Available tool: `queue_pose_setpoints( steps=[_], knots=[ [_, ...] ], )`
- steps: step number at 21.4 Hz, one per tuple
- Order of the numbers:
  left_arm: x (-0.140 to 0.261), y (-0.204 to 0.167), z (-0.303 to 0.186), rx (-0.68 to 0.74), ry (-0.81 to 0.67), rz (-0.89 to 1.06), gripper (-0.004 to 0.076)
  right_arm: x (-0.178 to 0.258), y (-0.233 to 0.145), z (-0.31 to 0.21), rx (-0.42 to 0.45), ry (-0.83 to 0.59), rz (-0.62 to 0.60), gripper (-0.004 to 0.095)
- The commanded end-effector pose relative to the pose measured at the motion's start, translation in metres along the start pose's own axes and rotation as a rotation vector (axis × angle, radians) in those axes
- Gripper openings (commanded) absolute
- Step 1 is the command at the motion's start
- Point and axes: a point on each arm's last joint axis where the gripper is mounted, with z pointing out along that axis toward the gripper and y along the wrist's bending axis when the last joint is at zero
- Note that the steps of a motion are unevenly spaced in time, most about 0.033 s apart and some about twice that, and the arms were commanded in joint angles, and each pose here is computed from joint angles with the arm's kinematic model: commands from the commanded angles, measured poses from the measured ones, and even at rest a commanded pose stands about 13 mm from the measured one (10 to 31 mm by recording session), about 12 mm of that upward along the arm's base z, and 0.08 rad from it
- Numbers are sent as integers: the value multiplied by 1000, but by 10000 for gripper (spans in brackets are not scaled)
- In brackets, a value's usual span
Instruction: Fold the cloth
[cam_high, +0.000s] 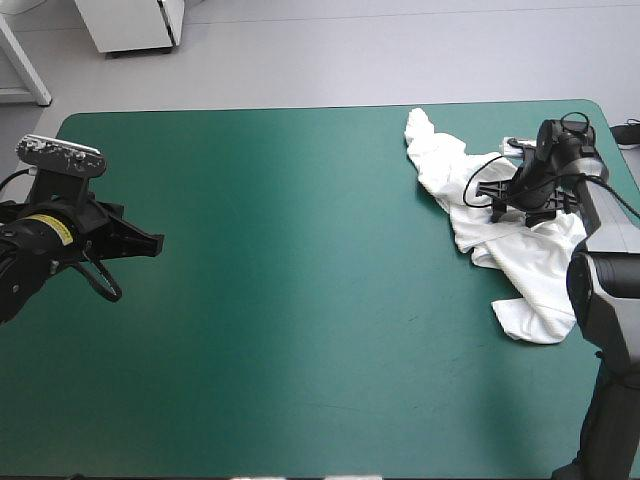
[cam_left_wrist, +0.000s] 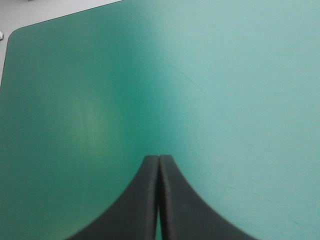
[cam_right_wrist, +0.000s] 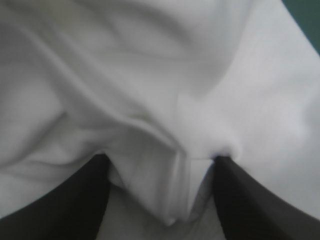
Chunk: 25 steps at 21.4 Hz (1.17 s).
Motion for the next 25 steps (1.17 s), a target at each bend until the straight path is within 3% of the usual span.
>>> queue_pose_setpoints(
  steps=[1,2,4,5,11,19,25],
  knots=[
    [-9,2,-9,-6,-95,-5,-6,-7,-1,-14,-7,-61,-5,566],
    [-9,2,-9,-6,-95,-5,-6,-5,-1,-8,-7,-32,-5,528],
    [-9,2,-9,-6,-95,-5,-6,0,7,5,-65,50,-27,203],
    [-9,2,-9,-6,-95,-5,-6,2,18,6,-118,63,-67,-12],
    [-9,3,-9,-6,-91,-5,-6,22,94,-20,-170,60,-209,-3],
    [-7,3,-9,-7,-72,-9,-6,104,233,-76,-256,5,-569,-3],
    [-7,3,-9,-7,-72,-9,-6,167,281,-75,-285,86,-722,-3]
  ],
)
